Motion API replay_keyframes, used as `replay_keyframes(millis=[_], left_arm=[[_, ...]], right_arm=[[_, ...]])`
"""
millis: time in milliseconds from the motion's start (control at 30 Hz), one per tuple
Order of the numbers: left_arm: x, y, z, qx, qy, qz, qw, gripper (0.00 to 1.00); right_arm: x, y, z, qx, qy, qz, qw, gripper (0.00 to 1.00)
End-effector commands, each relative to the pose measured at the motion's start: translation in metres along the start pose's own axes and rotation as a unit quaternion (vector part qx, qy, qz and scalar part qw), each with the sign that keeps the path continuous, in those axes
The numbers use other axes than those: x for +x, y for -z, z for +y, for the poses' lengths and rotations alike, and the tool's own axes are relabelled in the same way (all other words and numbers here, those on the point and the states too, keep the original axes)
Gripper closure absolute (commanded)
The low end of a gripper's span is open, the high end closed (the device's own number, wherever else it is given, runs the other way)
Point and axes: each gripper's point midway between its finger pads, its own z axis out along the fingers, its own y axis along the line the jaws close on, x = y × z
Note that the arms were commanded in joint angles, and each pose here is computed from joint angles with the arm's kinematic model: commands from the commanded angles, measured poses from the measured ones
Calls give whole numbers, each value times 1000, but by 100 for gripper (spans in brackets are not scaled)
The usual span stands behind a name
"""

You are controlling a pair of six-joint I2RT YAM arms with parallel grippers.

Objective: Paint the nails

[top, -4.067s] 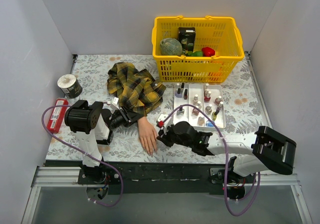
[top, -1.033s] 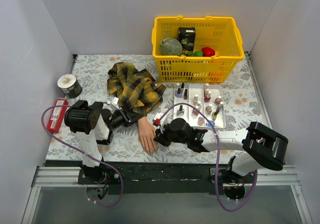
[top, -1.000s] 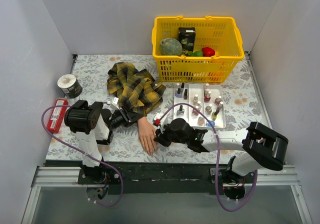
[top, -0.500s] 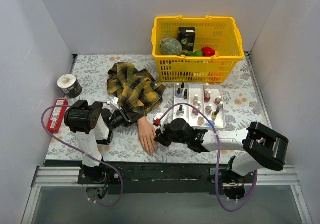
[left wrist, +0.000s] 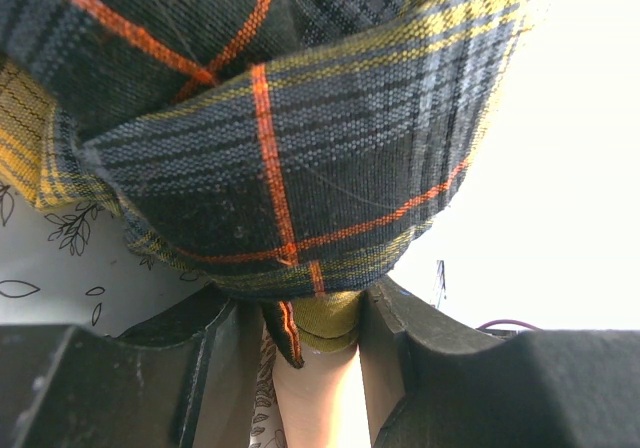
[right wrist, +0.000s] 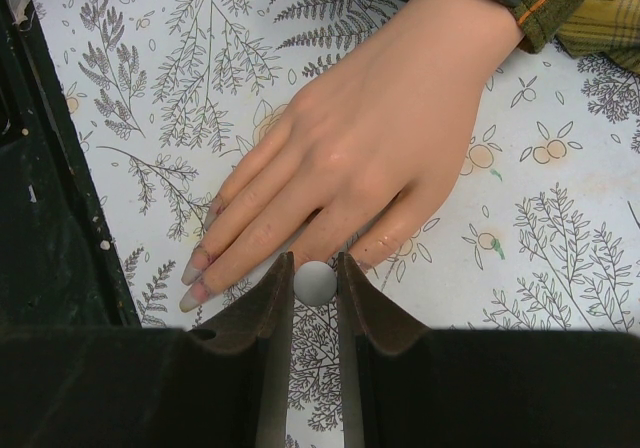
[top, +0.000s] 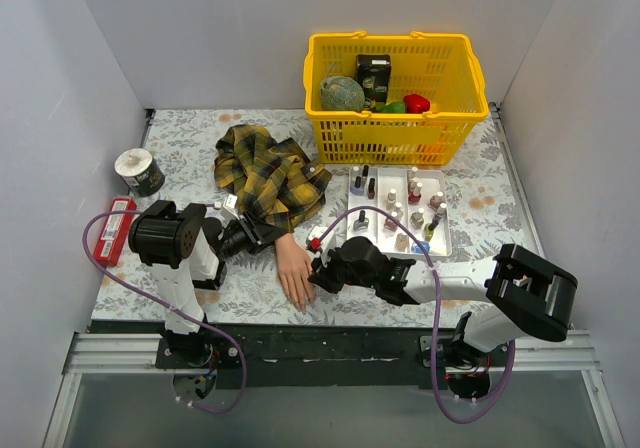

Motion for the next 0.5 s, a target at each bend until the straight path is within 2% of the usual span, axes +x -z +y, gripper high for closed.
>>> replay_keyframes(millis=[0,467], left_arm=[[5,5,-5,11,-45,5,999,83],[5,5,-4,10,-45,5,999,83]], right_arm=[[-4,5,2,-4,-1,-10,1000,99],[-9,17,-7,25,0,-26,999,99]])
